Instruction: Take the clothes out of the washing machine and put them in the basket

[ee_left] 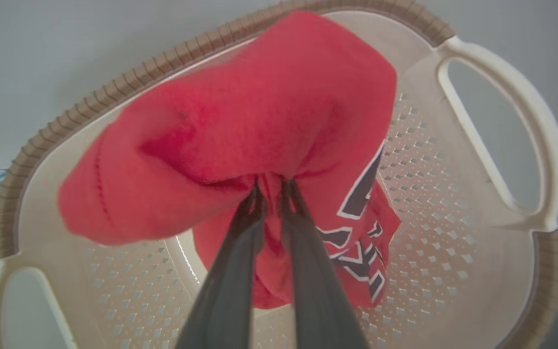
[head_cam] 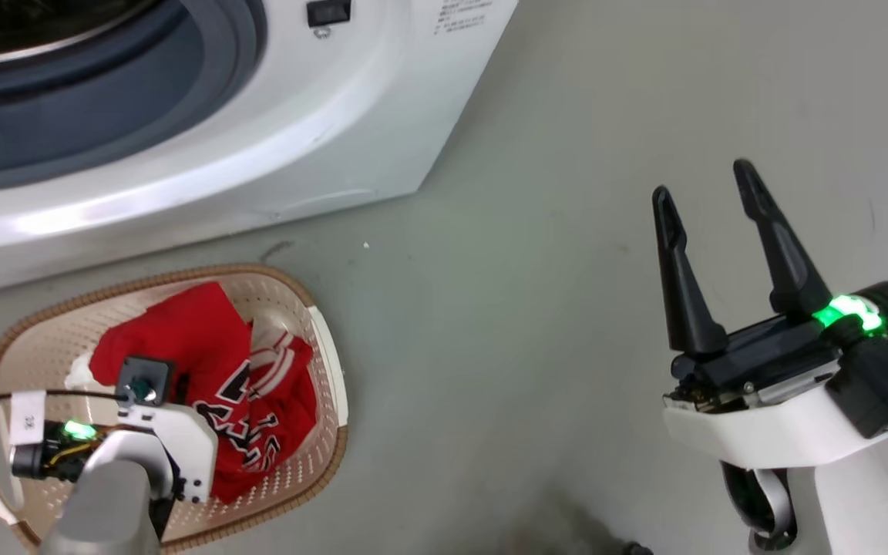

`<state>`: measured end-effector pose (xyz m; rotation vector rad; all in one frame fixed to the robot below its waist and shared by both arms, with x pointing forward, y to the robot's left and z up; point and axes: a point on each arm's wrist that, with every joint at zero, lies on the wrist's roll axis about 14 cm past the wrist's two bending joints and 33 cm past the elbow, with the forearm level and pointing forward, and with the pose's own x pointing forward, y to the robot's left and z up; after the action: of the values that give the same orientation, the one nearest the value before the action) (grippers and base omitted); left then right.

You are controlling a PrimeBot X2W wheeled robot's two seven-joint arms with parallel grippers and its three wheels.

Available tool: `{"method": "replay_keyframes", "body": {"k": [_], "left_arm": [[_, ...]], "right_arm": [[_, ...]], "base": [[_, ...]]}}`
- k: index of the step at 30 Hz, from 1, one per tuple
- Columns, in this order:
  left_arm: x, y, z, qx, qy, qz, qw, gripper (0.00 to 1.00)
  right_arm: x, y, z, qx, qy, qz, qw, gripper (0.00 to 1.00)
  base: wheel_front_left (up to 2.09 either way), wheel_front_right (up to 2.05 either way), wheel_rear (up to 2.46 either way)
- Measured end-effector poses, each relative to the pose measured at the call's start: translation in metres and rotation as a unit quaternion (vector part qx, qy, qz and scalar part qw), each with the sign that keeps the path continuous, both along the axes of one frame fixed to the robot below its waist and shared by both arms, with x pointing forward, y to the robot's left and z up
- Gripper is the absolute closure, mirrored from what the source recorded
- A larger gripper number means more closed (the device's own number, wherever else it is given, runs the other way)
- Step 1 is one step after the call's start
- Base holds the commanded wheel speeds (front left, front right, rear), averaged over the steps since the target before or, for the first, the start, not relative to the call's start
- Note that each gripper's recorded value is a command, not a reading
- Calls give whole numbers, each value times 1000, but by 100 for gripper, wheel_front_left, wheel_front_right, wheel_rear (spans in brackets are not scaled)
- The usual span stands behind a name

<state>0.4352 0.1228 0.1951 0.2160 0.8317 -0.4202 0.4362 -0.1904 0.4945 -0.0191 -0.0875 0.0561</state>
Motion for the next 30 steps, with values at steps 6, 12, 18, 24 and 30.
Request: {"method": "replay_keyframes", "body": {"k": [6, 12, 18, 24, 30], "left_arm": [[4, 11, -37, 29, 44, 1, 999, 100], [-4, 24, -72, 56, 94, 17, 994, 100], [-12, 22, -95, 55, 120, 21, 991, 100], [-13, 20, -94, 51, 119, 23, 991, 0], [-7, 12, -75, 27, 91, 44, 994, 0]], "right_arm": [[16, -5, -21, -3, 18, -3, 1000, 0], [29, -7, -44, -3, 37, -4, 999, 0], [36, -9, -64, -3, 55, -5, 998, 0], [37, -8, -67, -1, 58, -4, 998, 0], [35, -6, -53, 1, 44, -2, 999, 0]], "base": [[0, 0, 0], [0, 0, 0], [0, 0, 0], [0, 0, 0], [0, 0, 0]]}}
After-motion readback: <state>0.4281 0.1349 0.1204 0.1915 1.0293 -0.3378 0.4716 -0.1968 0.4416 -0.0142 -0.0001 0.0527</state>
